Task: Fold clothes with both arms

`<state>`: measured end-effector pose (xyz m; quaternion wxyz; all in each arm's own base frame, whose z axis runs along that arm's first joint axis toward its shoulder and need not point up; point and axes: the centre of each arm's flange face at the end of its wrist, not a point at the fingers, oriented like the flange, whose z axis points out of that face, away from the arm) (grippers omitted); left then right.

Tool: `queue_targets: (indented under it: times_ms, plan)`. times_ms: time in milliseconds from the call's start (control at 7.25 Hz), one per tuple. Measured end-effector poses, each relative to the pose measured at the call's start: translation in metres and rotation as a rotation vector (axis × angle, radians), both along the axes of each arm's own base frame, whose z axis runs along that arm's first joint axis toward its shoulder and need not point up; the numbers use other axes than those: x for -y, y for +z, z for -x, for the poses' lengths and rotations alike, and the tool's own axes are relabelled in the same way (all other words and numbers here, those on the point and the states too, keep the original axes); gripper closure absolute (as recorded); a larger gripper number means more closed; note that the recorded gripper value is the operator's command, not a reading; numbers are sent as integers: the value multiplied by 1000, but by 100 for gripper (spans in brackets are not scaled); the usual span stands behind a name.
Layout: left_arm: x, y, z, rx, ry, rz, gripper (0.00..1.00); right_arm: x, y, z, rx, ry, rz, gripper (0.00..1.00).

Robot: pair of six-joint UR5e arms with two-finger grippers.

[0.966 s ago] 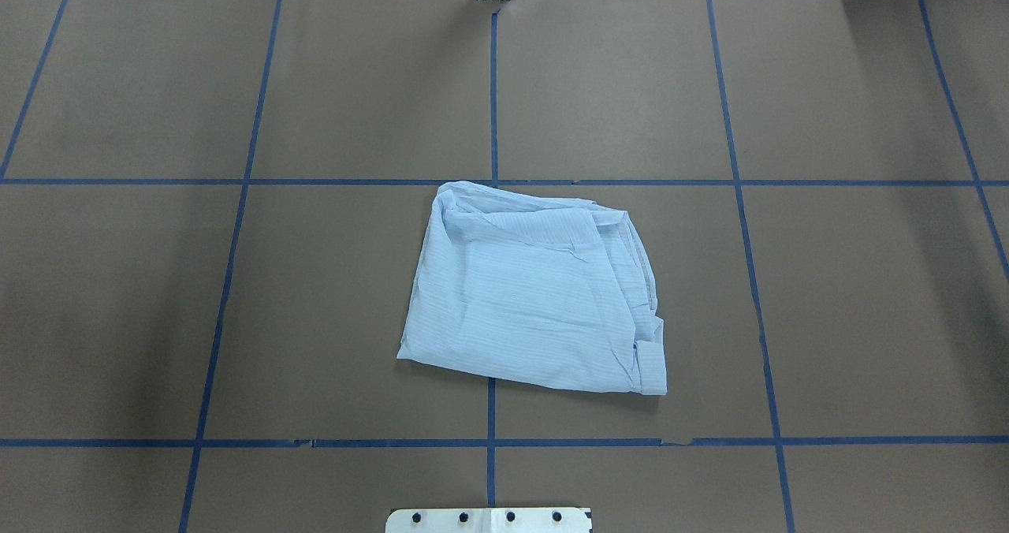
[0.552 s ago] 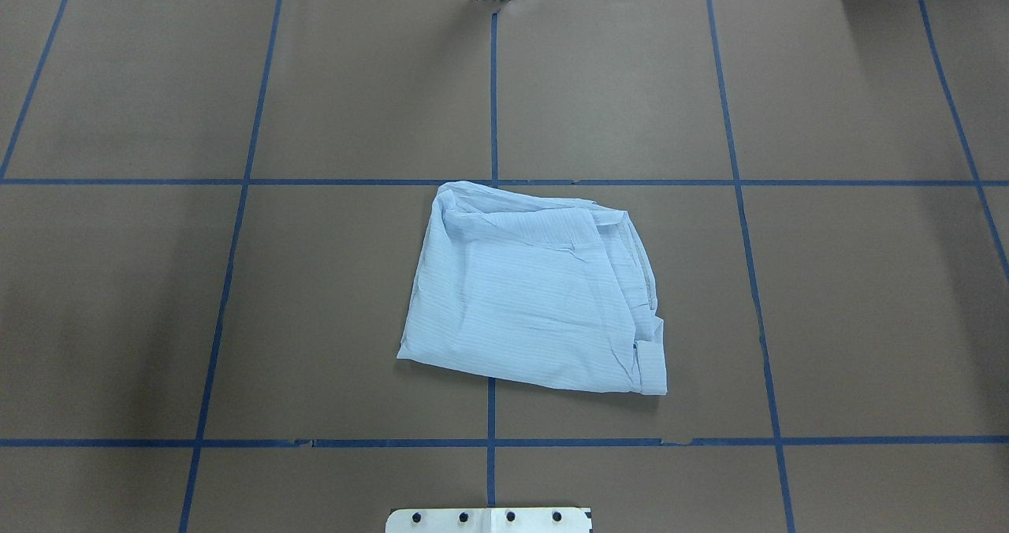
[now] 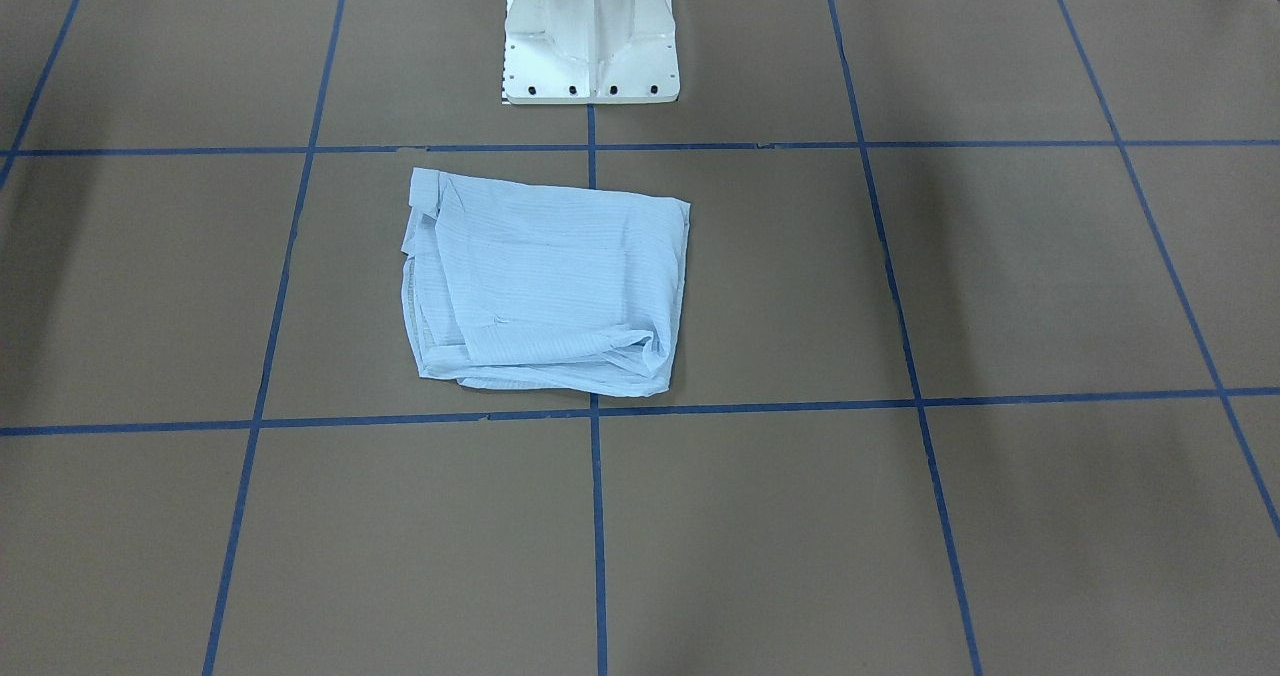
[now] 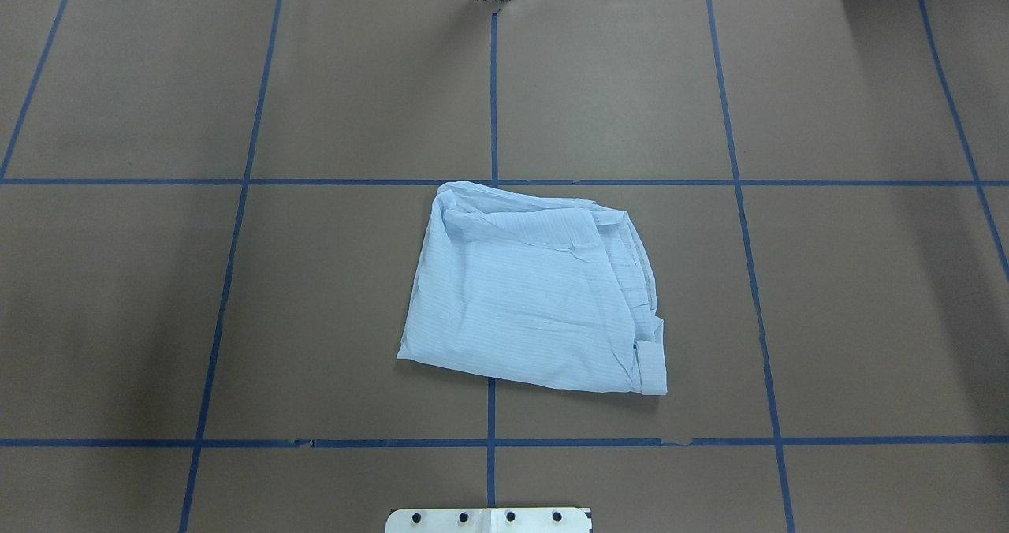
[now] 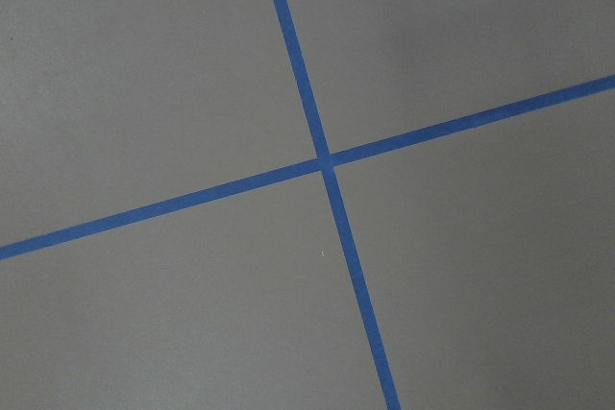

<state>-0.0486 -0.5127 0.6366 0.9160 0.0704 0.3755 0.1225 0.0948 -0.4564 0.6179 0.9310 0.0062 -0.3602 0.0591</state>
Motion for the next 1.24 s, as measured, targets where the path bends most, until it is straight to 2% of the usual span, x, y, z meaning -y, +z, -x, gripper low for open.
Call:
queue_targets:
  times_ms: [276,552,690,1241]
  plan:
    - [0,0,0,-2,-22,21,0,-2,1,0,-1,0,13,0]
    - [0,-2,0,-14,-113,110,0,-3,2,0,-1,0,17,0]
    - [0,-2,-1,-17,-132,128,0,-3,2,0,-1,0,19,0]
    - [0,-2,-1,-17,-140,134,0,-3,3,0,-1,0,20,0]
